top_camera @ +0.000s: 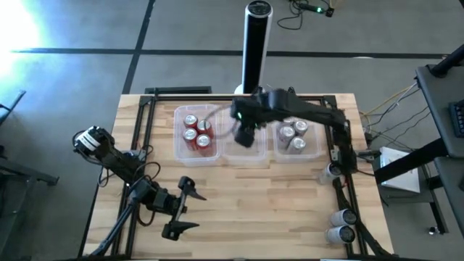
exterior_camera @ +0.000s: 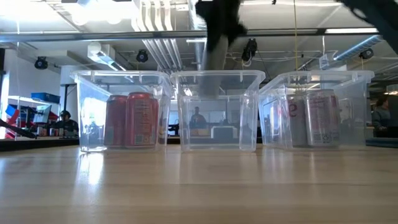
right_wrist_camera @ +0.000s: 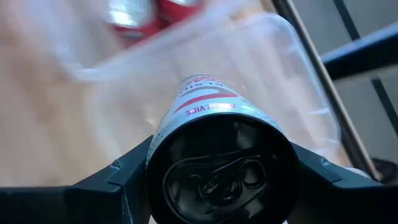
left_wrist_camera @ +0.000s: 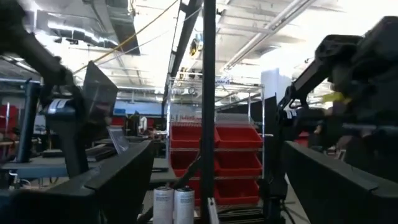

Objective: Sort soda cans
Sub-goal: Put the top left white-pink soda can into the middle transparent bin

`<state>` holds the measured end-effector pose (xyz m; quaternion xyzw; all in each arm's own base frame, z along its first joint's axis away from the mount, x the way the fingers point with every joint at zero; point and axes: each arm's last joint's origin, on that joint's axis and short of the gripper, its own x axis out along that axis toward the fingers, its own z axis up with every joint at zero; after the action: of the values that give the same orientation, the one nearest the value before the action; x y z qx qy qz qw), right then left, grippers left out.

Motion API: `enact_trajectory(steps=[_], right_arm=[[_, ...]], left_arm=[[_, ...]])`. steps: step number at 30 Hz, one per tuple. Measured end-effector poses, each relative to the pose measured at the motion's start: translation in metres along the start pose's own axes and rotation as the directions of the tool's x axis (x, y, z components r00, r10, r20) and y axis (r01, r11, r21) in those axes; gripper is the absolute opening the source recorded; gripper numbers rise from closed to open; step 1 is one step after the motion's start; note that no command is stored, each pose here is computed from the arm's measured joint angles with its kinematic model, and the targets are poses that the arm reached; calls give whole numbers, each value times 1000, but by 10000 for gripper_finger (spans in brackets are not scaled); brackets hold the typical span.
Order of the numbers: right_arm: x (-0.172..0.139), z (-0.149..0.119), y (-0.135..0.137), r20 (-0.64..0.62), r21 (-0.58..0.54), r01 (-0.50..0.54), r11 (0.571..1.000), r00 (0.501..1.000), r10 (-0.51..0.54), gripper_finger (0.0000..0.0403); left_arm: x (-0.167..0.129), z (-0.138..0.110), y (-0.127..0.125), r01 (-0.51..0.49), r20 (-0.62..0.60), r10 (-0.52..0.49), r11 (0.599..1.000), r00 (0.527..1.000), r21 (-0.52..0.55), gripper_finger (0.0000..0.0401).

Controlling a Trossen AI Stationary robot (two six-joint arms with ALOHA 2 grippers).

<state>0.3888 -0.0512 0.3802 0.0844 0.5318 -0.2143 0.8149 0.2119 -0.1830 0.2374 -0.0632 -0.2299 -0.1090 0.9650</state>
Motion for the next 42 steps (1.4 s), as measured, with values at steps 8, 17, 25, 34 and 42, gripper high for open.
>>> enact_trajectory(steps=[8,17,25,34,42], right_arm=[[74,21,-55,-162,130,1,992,987,20,248],[132,30,-65,-213,180,-18,984,975,57,253],[153,32,-70,-220,222,-25,975,973,75,261],[152,34,-69,-202,204,-54,977,975,96,289],[124,35,-67,-144,186,-38,982,987,66,329]], left_arm=[[1,-2,1,-83,-24,84,996,996,37,337],[1,-6,3,-178,-75,186,978,980,110,337],[1,-11,3,-184,-125,208,966,970,179,337],[-1,-20,4,-248,-203,316,921,927,300,337],[-7,-30,-1,-217,-295,298,936,908,276,337]])
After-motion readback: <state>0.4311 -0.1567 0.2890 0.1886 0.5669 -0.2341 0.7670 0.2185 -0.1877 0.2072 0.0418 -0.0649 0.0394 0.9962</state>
